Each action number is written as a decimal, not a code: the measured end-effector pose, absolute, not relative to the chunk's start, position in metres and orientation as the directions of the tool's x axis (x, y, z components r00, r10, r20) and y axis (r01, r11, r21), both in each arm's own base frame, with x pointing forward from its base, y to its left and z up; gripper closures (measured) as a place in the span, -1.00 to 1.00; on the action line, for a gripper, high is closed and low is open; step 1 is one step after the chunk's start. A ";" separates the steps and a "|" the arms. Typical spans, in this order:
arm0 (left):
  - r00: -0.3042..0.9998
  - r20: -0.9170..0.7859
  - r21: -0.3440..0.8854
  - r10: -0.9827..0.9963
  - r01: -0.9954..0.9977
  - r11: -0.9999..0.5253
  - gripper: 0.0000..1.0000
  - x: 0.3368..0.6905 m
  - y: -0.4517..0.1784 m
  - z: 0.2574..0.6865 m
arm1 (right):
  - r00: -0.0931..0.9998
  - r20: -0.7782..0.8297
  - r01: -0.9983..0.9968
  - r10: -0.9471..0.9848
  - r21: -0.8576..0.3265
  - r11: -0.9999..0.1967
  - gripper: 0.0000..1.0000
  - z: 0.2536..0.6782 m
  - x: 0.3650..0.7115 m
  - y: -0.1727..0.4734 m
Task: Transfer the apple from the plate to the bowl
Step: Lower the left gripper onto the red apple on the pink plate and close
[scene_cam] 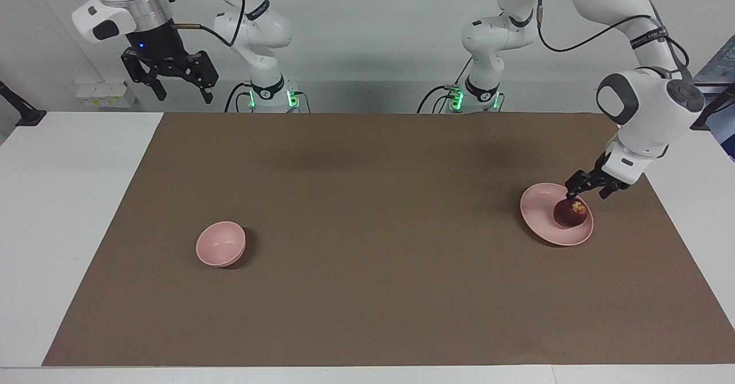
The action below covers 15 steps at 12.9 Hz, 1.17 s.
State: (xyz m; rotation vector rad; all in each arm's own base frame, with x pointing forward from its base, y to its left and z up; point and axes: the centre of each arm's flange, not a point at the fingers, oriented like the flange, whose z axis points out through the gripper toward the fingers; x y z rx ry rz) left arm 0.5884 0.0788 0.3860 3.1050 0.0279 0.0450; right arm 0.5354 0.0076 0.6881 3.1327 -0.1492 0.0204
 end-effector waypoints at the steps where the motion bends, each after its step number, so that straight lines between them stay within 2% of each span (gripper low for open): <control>1: 0.999 0.027 0.036 0.019 0.018 -0.999 -1.00 0.588 0.079 0.373 | 0.995 0.013 -0.095 -0.095 0.005 -0.995 -1.00 0.688 0.535 0.008; 5: 1.000 0.014 0.036 0.021 0.021 -0.999 -1.00 0.584 0.079 0.340 | 0.995 0.013 -0.095 -0.095 0.005 -0.995 -1.00 0.688 0.535 0.008; 10: 1.000 0.008 0.036 0.021 0.021 -0.999 -0.99 0.579 0.078 0.328 | 0.995 0.013 -0.095 -0.095 0.005 -0.995 -1.00 0.688 0.535 0.008; 11: 1.000 0.008 0.036 0.020 0.020 -0.999 -0.87 0.579 0.078 0.326 | 0.995 0.013 -0.095 -0.095 0.005 -0.995 -1.00 0.688 0.535 0.008; 12: 1.000 0.009 0.036 0.022 0.022 -0.999 -0.86 0.580 0.078 0.325 | 0.995 0.013 -0.095 -0.095 0.005 -0.995 -1.00 0.688 0.535 0.008; 14: 1.000 0.020 0.035 0.024 0.023 -0.999 -0.54 0.582 0.078 0.327 | 0.995 0.013 -0.095 -0.095 0.005 -0.995 -1.00 0.688 0.535 0.008; 15: 1.000 0.019 0.035 0.022 0.022 -0.999 -0.54 0.582 0.077 0.326 | 0.995 0.013 -0.095 -0.095 0.005 -0.995 -1.00 0.688 0.535 0.008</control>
